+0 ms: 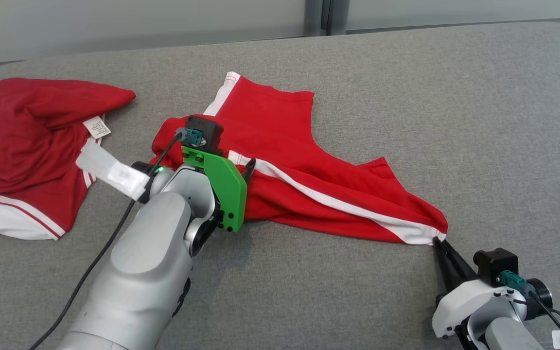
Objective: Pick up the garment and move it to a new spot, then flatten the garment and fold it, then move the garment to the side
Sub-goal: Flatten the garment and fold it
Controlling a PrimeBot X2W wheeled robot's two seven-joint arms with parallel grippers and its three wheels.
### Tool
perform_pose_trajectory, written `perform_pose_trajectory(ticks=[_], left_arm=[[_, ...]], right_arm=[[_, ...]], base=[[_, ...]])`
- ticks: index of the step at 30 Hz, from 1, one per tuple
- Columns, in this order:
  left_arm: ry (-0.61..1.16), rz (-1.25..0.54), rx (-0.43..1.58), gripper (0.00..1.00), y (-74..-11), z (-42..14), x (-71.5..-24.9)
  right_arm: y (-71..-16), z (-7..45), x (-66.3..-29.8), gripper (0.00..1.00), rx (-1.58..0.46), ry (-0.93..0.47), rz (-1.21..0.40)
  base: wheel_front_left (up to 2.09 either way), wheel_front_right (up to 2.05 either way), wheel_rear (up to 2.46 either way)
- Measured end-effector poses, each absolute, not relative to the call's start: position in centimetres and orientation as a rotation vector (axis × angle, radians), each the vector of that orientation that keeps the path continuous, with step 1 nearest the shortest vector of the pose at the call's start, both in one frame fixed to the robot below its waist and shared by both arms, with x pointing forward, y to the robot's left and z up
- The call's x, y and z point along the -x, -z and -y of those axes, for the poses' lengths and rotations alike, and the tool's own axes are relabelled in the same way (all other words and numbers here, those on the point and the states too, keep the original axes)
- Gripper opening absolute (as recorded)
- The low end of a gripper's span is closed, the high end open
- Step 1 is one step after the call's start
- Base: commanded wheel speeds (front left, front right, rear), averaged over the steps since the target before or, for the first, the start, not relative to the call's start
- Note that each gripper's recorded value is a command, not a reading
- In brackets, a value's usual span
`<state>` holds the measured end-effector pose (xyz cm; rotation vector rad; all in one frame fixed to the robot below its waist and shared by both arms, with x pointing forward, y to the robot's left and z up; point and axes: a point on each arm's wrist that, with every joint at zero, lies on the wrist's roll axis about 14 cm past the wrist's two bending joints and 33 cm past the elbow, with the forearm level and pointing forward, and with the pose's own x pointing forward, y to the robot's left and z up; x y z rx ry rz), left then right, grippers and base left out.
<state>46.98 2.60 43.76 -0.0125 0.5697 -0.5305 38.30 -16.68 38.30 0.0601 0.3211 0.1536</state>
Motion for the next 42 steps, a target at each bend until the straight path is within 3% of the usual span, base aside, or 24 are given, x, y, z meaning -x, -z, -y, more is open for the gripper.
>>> perform_pose_trajectory(ticks=[1, 2, 3, 7, 16, 23, 24, 25, 36, 39, 42], left_arm=[[0.533, -0.587, 0.002, 0.97, -43.6, -2.6, -47.0], [0.531, -0.605, -0.002, 0.85, -43.5, -2.7, -47.0], [0.529, -0.624, -0.001, 0.82, -43.4, -2.7, -47.0], [0.526, -0.661, -0.009, 0.89, -43.2, -2.9, -47.1], [0.523, -0.714, -0.011, 0.75, -42.6, -2.8, -46.9], [0.531, -0.739, -0.014, 0.35, -41.9, -2.6, -46.7], [0.532, -0.740, -0.015, 0.07, -41.9, -2.6, -46.7], [0.534, -0.739, -0.015, 0.00, -41.9, -2.5, -46.6], [0.554, -0.667, 0.032, 0.00, -44.1, -2.1, -47.0], [0.561, -0.585, 0.110, 0.00, -47.2, -1.9, -48.0], [0.557, -0.448, 0.143, 0.00, -52.5, -3.1, -50.0]], right_arm=[[-38.3, 16.7, -38.3, 0.00, -0.060, -0.153, -0.322], [-38.3, 16.7, -38.3, 0.00, -0.061, -0.153, -0.322], [-38.3, 16.7, -38.3, 0.00, -0.061, -0.152, -0.322], [-38.2, 16.6, -38.2, 0.00, -0.067, -0.151, -0.322], [-38.2, 16.5, -38.2, 0.00, -0.069, -0.151, -0.323], [-38.0, 16.6, -38.1, 0.00, -0.070, -0.147, -0.329], [-38.0, 16.6, -38.1, 0.00, -0.070, -0.146, -0.330], [-38.0, 16.6, -38.1, 0.00, -0.070, -0.146, -0.330], [-38.7, 15.9, -38.5, 0.00, -0.067, -0.172, -0.307], [-41.1, 14.5, -39.9, 0.00, -0.129, -0.204, -0.240], [-47.3, 13.5, -43.0, 0.00, -0.237, -0.261, -0.103]], base=[[0.00, 0.00, 0.00], [0.00, 0.00, 0.00], [0.00, 0.00, 0.00], [0.00, 0.00, 0.00], [0.00, 0.00, 0.00], [0.00, 0.00, 0.00], [0.00, 0.00, 0.00], [0.00, 0.00, 0.00], [0.00, 0.00, 0.00], [0.00, 0.00, 0.00], [0.00, 0.00, 0.00]])
